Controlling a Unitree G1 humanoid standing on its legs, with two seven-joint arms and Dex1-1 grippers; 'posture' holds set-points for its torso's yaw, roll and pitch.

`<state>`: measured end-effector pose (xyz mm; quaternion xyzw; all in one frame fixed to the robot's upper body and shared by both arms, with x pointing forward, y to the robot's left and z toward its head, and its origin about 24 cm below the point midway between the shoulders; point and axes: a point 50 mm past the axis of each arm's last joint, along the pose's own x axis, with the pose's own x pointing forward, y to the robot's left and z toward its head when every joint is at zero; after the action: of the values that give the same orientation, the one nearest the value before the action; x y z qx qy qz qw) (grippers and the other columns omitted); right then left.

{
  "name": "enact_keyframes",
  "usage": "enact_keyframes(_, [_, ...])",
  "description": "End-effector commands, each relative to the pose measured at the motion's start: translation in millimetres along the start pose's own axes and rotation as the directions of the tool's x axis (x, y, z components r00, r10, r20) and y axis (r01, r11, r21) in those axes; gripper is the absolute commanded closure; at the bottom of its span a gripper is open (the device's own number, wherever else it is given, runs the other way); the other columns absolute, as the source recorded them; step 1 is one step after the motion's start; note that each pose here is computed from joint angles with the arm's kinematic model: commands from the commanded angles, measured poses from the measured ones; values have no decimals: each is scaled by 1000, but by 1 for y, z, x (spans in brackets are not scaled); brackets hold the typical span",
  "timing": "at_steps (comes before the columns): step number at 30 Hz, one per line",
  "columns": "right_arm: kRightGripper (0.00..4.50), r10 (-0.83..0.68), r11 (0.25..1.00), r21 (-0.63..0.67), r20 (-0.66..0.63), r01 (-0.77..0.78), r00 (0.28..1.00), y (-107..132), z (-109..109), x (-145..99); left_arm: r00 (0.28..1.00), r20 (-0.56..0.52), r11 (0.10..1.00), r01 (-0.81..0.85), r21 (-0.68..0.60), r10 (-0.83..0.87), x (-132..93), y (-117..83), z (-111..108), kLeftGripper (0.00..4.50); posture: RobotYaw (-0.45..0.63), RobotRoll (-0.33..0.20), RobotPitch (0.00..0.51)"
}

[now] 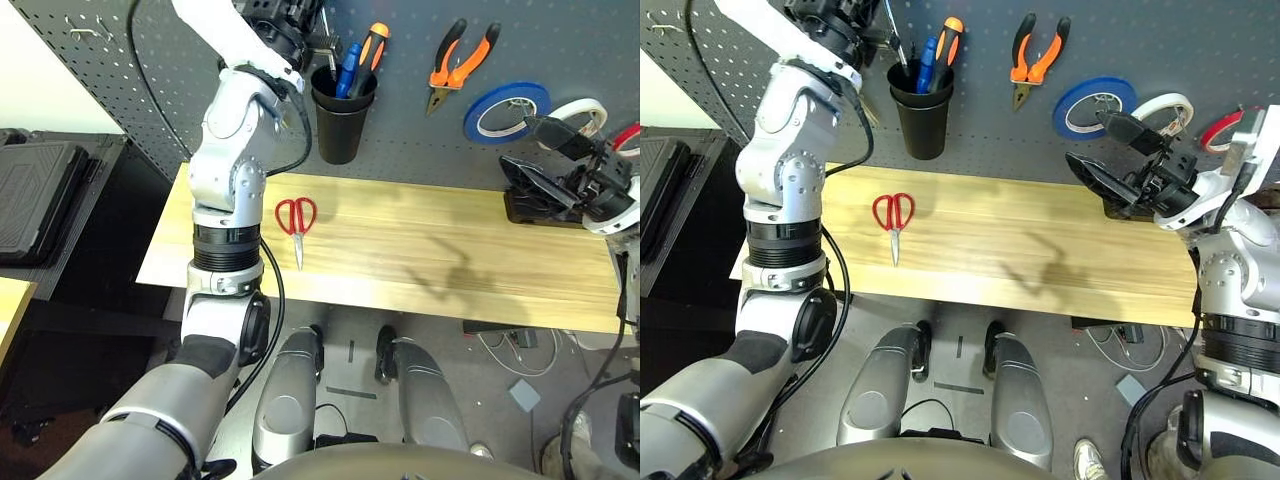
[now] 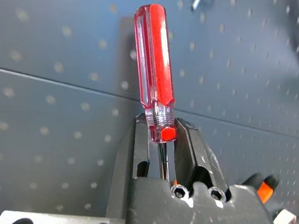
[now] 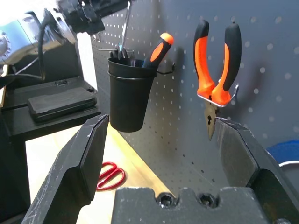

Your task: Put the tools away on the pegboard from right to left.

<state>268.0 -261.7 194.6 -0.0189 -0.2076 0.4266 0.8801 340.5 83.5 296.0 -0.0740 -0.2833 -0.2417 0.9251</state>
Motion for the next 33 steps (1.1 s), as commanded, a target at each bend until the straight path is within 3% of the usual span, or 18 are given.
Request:
enact_keyframes(1, [0, 0, 1000, -13, -4, -1, 1000, 3, -1, 1, 999, -24, 999, 23, 43, -22, -4, -3, -12, 3711, 134, 0, 234])
enact_keyframes(5, [0, -1, 1000, -14, 0, 1, 1000, 4, -2, 3, 998, -55, 995, 39, 94, -34, -9, -2, -20, 3711, 136, 0, 235])
enact_keyframes(15, [0, 7, 1000, -16, -5, -7, 1000, 3, -8, 4, 998, -43, 994, 48, 100, -44, -15, -1, -12, 17, 163, 0, 229])
enact_keyframes(18, [0, 15, 1000, -16, -8, -15, 1000, 3, -9, 4, 999, -28, 992, 41, 117, -38, -18, 1, -3, 17, 170, 0, 228])
enact_keyframes(25, [0, 60, 998, 21, -35, -59, 998, 10, -18, 2, 999, -47, 987, 29, 155, -22, -50, 8, 16, 17, 206, 0, 234])
enact_keyframes(30, [0, 85, 995, 54, -72, -81, 994, 17, -29, -1, 992, -126, 990, 11, 143, 7, -77, 9, 12, 17, 230, 0, 238])
enact_keyframes(33, [0, 101, 994, 55, -185, -93, 978, 25, -50, -3, 962, -267, 991, -20, 130, 54, -109, 8, -11, 17, 250, 0, 245])
